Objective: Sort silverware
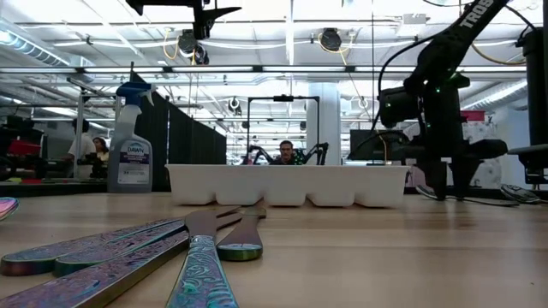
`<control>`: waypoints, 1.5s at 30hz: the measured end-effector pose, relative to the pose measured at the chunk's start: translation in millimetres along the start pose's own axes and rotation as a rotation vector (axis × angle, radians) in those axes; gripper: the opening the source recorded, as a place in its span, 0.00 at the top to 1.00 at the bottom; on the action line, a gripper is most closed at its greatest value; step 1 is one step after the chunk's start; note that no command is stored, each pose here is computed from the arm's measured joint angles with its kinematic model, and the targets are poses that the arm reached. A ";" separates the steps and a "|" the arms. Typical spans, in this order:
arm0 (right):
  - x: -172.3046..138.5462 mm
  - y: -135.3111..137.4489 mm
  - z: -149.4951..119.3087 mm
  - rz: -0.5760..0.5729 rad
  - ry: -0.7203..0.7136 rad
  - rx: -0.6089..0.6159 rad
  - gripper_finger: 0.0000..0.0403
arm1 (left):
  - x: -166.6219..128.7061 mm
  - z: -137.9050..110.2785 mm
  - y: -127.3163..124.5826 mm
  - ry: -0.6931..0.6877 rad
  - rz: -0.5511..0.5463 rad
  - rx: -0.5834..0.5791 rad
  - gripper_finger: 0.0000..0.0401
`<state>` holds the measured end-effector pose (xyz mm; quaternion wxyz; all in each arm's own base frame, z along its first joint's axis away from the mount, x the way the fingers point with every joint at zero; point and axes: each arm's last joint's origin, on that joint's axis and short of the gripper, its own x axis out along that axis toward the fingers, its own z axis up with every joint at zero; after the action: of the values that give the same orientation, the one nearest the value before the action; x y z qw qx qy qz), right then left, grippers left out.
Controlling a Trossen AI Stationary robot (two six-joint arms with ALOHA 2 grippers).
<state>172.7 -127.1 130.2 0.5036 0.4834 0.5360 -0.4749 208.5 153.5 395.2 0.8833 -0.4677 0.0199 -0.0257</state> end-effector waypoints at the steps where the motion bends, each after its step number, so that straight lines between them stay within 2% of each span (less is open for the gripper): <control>1: 0.0 0.0 -0.2 0.004 0.002 -0.003 0.70 | 0.0 -0.1 0.0 0.001 0.000 0.000 0.31; 7: -4.5 -1.5 -1.9 0.031 -0.010 0.007 0.94 | 0.0 -1.3 2.1 0.011 0.016 -0.018 0.31; 9: -5.1 -1.7 -2.2 0.035 -0.010 0.008 0.98 | 0.1 -1.4 2.2 0.012 0.016 -0.019 0.31; 15: -10.7 3.8 -2.1 0.057 0.007 0.019 0.99 | 0.1 -1.4 2.2 0.012 0.016 -0.019 0.31; 17: -20.0 13.1 -1.8 0.122 0.024 0.013 0.99 | 0.1 -1.4 2.1 0.012 0.016 -0.019 0.31; 22: -53.8 37.4 -0.6 0.235 -0.081 0.035 1.00 | 0.1 -1.3 1.9 0.012 0.014 -0.018 0.31; 30: -108.4 89.2 -13.0 0.532 -0.212 0.020 1.00 | 0.0 -1.1 1.8 0.011 0.013 -0.016 0.31; 32: -114.4 98.0 -18.5 0.570 -0.235 0.027 1.00 | -0.8 -0.3 1.8 0.006 0.012 -0.011 0.31; 37: -106.5 113.5 -27.2 0.562 -0.272 0.054 1.00 | -0.8 -0.1 1.9 0.006 0.011 -0.008 0.31; 45: -65.3 146.7 -28.6 0.546 -0.217 0.032 1.00 | -0.9 -0.1 1.7 0.006 0.010 -0.008 0.31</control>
<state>318.2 -89.2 193.3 0.6596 0.5638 0.3215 -0.3790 207.6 154.5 393.8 0.8814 -0.4711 0.0249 -0.0225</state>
